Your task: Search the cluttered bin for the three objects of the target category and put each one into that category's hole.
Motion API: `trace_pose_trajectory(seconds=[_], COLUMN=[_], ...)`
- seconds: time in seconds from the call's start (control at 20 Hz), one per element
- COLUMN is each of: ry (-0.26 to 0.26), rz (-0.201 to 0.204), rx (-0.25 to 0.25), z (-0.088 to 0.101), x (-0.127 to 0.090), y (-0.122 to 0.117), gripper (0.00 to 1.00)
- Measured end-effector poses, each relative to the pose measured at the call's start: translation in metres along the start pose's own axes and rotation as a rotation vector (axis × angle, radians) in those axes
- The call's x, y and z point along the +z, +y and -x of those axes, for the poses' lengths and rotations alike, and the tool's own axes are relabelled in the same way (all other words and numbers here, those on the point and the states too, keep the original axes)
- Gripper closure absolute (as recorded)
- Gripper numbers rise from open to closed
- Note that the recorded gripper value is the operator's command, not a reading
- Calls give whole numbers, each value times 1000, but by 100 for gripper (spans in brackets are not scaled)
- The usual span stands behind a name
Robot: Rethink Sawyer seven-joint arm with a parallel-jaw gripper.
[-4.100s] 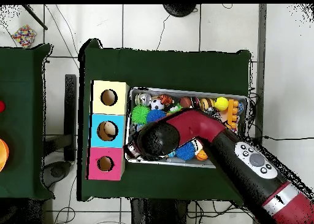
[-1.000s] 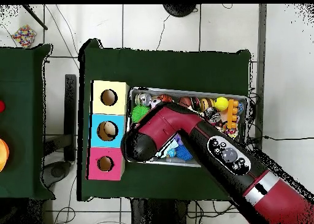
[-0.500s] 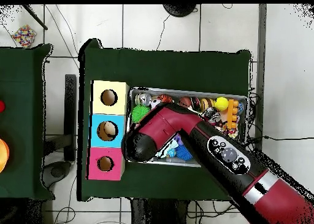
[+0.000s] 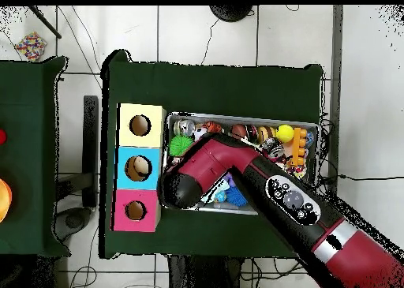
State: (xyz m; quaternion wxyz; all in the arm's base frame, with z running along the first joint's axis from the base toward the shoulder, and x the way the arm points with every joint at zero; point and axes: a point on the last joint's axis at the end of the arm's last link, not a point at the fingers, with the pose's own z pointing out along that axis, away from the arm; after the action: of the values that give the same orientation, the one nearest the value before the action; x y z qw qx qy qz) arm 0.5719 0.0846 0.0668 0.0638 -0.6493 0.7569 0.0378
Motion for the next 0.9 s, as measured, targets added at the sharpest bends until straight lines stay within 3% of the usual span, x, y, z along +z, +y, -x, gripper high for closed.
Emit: trace_pose_trajectory(seconds=[0.9], ry=[-27], rz=[-55], rx=[-30], z=[2], x=[10], y=[-2], gripper=[0])
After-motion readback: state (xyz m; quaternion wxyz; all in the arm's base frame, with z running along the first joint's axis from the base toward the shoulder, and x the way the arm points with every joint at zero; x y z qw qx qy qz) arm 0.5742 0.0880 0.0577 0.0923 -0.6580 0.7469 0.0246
